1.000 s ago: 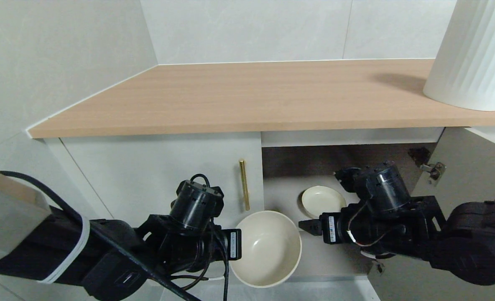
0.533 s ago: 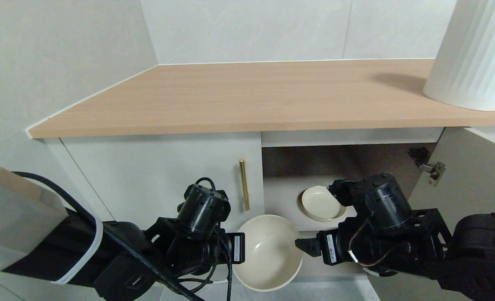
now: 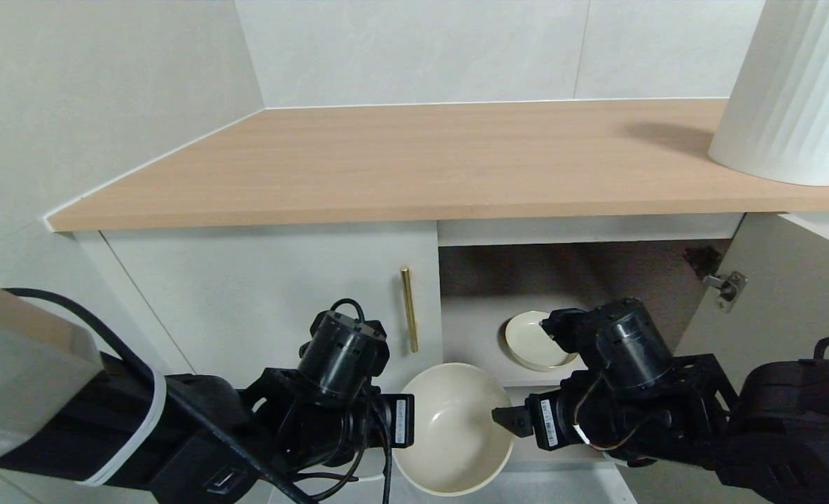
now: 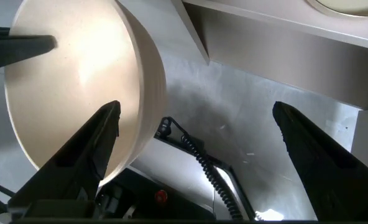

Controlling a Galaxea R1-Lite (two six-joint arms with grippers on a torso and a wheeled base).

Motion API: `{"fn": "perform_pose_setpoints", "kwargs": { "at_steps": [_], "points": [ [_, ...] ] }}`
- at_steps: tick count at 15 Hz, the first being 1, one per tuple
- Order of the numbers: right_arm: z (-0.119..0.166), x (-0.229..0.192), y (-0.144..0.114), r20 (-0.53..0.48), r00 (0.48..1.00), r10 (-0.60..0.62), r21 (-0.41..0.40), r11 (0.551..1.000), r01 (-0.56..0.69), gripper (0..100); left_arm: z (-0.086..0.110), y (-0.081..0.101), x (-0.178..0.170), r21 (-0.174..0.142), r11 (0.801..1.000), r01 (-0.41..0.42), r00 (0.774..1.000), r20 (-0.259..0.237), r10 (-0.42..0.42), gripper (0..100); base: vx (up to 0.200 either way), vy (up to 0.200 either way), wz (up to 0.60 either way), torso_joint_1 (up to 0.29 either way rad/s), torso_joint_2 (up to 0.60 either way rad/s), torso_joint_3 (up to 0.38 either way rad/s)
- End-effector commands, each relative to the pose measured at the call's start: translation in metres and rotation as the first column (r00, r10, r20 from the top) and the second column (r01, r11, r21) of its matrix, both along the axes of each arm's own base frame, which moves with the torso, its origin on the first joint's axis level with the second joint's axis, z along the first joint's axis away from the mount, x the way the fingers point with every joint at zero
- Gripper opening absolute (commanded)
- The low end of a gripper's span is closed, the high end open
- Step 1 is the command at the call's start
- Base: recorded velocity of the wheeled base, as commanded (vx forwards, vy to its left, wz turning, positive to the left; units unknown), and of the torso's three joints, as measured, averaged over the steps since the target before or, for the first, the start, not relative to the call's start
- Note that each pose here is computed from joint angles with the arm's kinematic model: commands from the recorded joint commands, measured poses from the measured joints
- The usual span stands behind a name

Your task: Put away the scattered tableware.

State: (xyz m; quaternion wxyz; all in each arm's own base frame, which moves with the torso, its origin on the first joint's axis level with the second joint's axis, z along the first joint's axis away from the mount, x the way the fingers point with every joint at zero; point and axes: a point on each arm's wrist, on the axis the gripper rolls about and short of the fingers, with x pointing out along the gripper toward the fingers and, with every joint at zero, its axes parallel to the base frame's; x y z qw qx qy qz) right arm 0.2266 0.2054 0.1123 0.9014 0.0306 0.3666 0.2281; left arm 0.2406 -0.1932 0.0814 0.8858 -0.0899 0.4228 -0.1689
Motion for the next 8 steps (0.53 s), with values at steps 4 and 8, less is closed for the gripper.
{"fn": "perform_pose_setpoints", "kwargs": {
  "at_steps": [4, 8],
  "points": [
    [-0.0044, 0.0019, 0.0010, -0.008, 1.000, -0.002, -0.007, 1.000, 0.002, 0, -0.0011, -0.0016, -0.0006, 0.000, 1.000, 0.003, 1.000, -0.002, -0.003, 0, 0.000, 0.000, 0.00, 0.000, 0.00, 0.000],
    [-0.0056, 0.0023, 0.0007, -0.011, 1.000, -0.005, -0.011, 1.000, 0.004, 0, -0.0006, -0.0015, -0.0007, -0.001, 1.000, 0.003, 1.000, -0.001, -0.003, 0, 0.000, 0.000, 0.00, 0.000, 0.00, 0.000]
  ]
}}
